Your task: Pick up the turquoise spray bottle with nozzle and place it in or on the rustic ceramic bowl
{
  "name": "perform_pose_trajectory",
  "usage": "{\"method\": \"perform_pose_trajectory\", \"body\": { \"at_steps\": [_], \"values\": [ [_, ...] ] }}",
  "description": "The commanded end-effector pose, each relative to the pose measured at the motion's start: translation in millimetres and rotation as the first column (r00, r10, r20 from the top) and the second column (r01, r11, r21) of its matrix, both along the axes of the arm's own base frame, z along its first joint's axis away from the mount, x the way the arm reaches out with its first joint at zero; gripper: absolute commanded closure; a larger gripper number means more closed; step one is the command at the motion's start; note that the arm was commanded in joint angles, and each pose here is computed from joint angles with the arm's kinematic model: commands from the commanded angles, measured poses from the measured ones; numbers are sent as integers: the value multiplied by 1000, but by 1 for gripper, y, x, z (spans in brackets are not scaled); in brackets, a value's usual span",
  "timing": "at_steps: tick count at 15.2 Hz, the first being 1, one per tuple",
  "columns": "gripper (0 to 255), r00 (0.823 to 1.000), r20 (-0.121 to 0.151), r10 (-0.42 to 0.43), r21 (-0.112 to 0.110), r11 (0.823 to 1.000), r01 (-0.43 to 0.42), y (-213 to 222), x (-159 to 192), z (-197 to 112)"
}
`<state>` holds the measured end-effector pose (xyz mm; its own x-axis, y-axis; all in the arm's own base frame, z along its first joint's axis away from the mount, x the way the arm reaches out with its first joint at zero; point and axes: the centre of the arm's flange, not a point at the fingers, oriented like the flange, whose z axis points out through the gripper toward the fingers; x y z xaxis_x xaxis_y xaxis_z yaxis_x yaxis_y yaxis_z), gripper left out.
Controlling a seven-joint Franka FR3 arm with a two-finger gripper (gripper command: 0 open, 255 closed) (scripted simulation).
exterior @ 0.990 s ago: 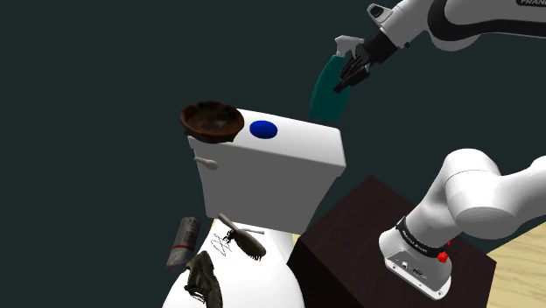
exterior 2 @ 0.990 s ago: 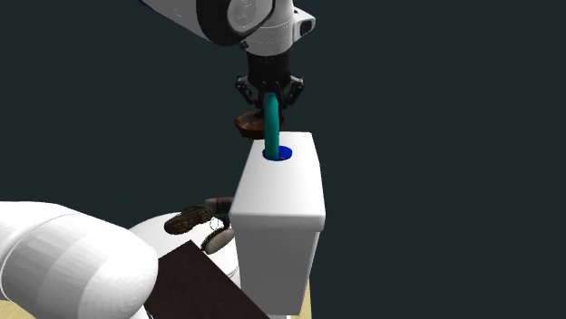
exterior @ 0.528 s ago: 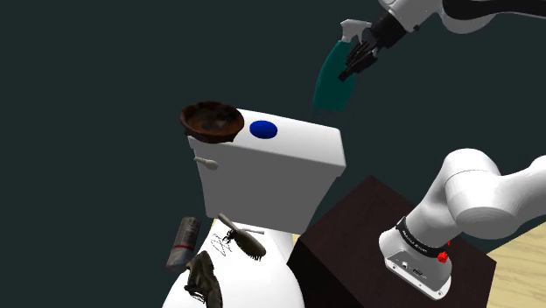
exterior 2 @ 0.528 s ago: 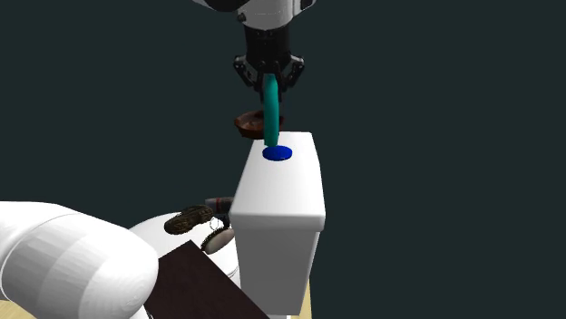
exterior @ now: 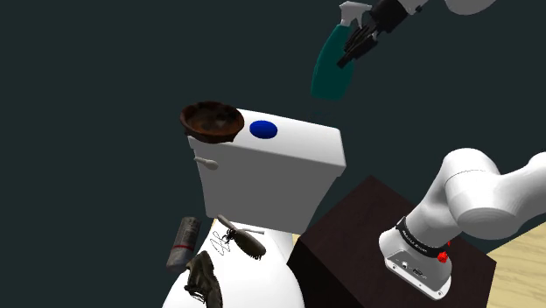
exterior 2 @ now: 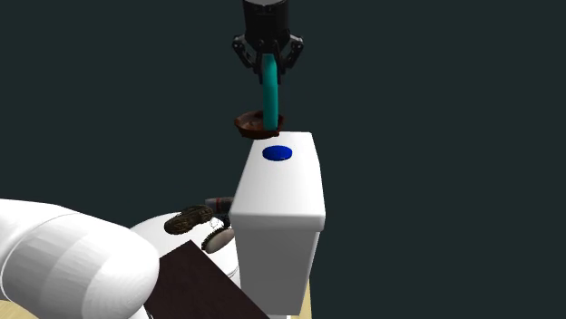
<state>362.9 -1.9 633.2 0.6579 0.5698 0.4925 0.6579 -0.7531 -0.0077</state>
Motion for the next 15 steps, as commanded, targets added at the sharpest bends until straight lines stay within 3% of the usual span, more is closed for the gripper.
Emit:
{"method": "perform_pose_trajectory", "body": {
  "at_steps": [1,15],
  "values": [
    [255,1000,0,0,0,1000,0,18,14,-1],
    [255,1000,0,0,0,1000,0,162,129,-4]
  ]
}}
